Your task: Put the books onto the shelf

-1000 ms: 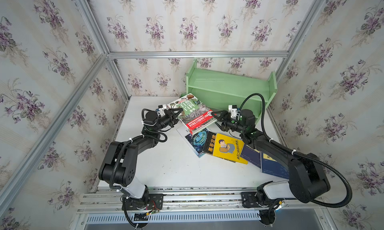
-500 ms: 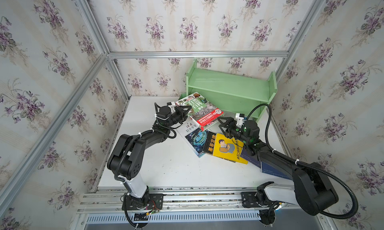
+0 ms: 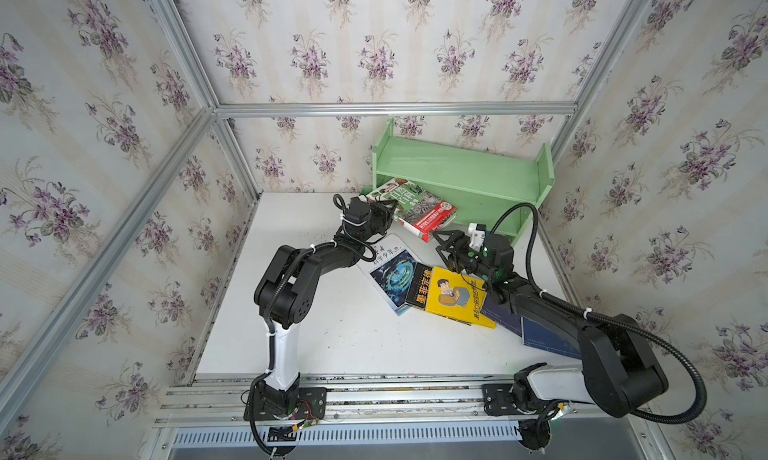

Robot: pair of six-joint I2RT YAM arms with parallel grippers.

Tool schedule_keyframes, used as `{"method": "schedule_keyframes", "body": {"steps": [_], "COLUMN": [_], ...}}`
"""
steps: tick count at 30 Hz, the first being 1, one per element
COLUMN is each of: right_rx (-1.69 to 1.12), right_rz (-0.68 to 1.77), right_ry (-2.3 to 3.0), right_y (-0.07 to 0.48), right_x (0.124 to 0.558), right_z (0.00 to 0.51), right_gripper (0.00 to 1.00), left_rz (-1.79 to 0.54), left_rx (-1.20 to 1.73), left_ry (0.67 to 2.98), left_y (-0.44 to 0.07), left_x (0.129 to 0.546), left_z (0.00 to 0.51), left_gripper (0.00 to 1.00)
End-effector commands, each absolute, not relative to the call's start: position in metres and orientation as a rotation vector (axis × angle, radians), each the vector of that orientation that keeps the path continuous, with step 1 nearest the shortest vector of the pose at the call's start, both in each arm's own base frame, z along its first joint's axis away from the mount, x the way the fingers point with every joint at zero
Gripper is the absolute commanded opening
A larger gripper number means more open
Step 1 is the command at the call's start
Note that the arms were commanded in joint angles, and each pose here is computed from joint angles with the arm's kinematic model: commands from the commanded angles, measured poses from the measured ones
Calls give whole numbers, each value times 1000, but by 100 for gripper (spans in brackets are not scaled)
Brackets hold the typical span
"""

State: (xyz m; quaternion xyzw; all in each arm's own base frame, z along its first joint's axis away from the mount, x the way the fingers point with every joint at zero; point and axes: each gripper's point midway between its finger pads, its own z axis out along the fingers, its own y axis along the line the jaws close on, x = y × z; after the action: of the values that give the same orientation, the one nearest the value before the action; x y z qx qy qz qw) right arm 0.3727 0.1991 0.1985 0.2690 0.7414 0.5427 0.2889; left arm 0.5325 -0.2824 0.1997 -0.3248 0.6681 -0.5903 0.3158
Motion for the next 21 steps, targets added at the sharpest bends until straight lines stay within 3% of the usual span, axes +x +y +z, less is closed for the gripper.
{"method": "schedule_keyframes", "body": {"steps": [1, 8, 14, 21], "right_rx": [722, 747, 787, 822], "right_rz": [1455, 1484, 1471, 1448], "right_ry": [1947, 1885, 1867, 1816], "right_y": [200, 206, 209, 203], "right_x": [383, 409, 430, 442], "right_z": [205, 201, 194, 190], "right_gripper": [73, 70, 56, 54], "left_rz": [-1652, -1664, -1652, -1644], "left_rx": [-786, -859, -886, -922], "left_ry": [1511, 1467, 1453, 1481], "left_y": [-279, -279, -279, -286], "left_x": [544, 557, 559, 553], "left_z": [257, 243, 250, 248], "left_gripper": [3, 3, 4, 3]}}
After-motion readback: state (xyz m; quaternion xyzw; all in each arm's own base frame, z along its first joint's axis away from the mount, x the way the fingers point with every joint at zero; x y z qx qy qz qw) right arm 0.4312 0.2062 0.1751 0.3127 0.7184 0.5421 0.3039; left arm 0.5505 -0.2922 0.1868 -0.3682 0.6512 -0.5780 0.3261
